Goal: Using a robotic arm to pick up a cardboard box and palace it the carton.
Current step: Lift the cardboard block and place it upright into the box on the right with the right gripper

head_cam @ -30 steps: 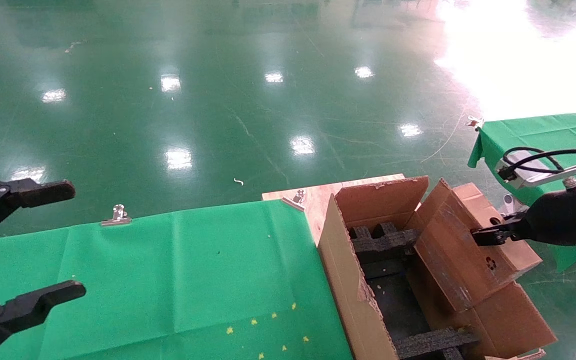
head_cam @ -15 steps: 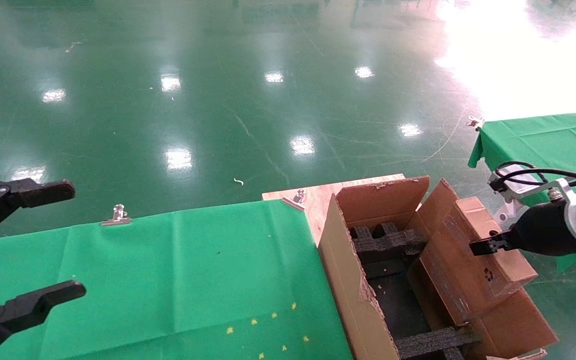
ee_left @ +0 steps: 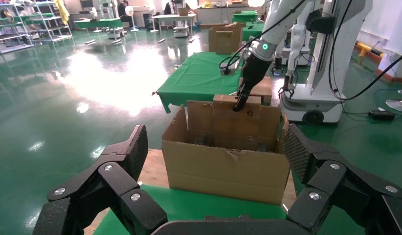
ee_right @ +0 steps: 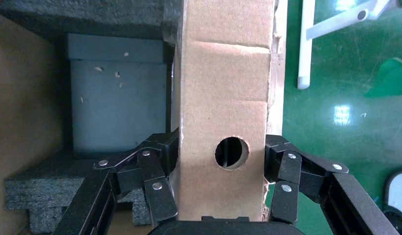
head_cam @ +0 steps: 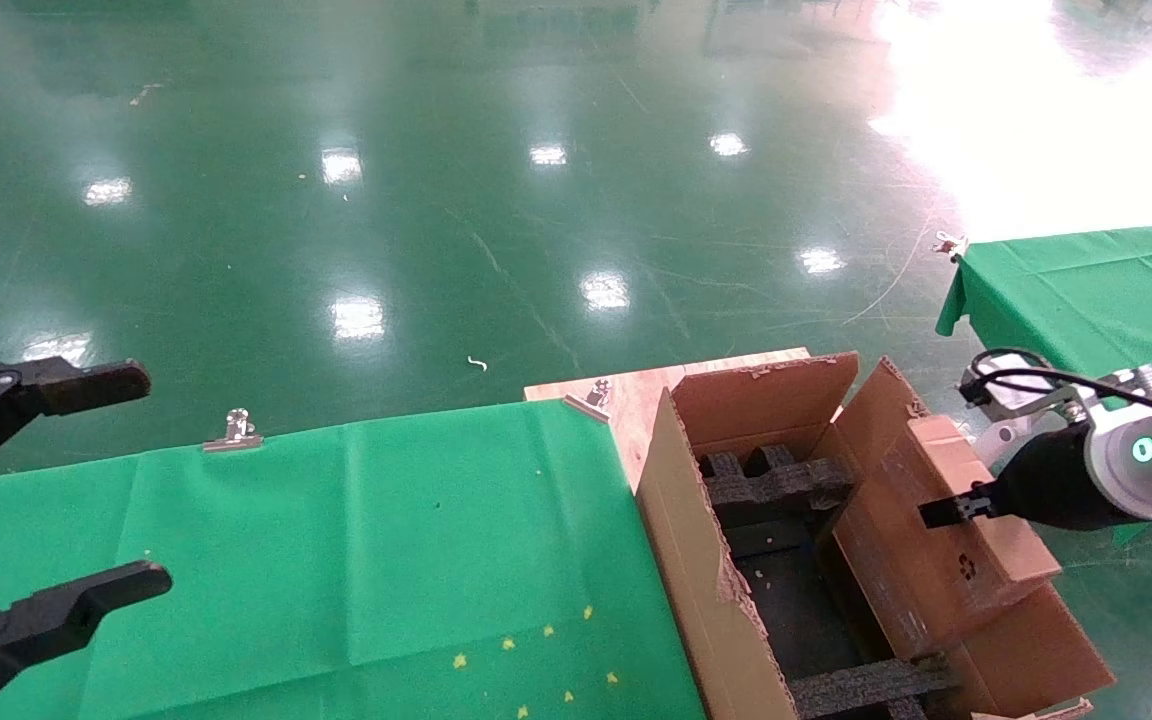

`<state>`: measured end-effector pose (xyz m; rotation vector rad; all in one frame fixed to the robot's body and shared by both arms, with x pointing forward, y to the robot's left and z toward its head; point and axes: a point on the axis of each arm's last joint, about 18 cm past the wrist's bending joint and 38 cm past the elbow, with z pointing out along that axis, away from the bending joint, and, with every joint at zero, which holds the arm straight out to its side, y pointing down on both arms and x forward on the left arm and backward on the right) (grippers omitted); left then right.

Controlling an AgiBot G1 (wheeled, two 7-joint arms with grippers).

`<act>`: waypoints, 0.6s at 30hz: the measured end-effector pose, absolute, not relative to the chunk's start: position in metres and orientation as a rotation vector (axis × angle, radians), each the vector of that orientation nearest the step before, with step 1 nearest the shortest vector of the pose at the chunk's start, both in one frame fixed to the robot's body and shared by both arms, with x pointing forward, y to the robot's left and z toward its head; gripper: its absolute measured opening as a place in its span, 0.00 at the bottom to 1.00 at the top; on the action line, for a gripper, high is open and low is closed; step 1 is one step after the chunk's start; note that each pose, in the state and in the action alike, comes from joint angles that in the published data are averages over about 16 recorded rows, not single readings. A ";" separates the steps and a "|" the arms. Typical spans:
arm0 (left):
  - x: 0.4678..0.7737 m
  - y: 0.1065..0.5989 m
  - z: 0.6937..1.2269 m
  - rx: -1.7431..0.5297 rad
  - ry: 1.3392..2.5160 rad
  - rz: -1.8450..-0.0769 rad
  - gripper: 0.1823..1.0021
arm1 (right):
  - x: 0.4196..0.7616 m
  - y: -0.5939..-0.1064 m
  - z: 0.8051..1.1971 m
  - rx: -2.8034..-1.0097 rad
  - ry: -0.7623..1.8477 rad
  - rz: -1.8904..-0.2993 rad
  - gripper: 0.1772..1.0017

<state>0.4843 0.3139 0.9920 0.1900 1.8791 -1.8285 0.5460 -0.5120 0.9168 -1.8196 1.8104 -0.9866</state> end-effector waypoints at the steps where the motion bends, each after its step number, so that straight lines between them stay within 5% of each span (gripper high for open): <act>1: 0.484 0.314 0.992 0.190 1.879 -1.828 1.00 | 0.547 -0.512 0.915 -1.820 1.814 -0.986 0.23; 18: 0.484 0.314 0.992 0.190 1.879 -1.828 1.00 | 0.562 -0.508 0.878 -1.853 1.832 -0.979 0.20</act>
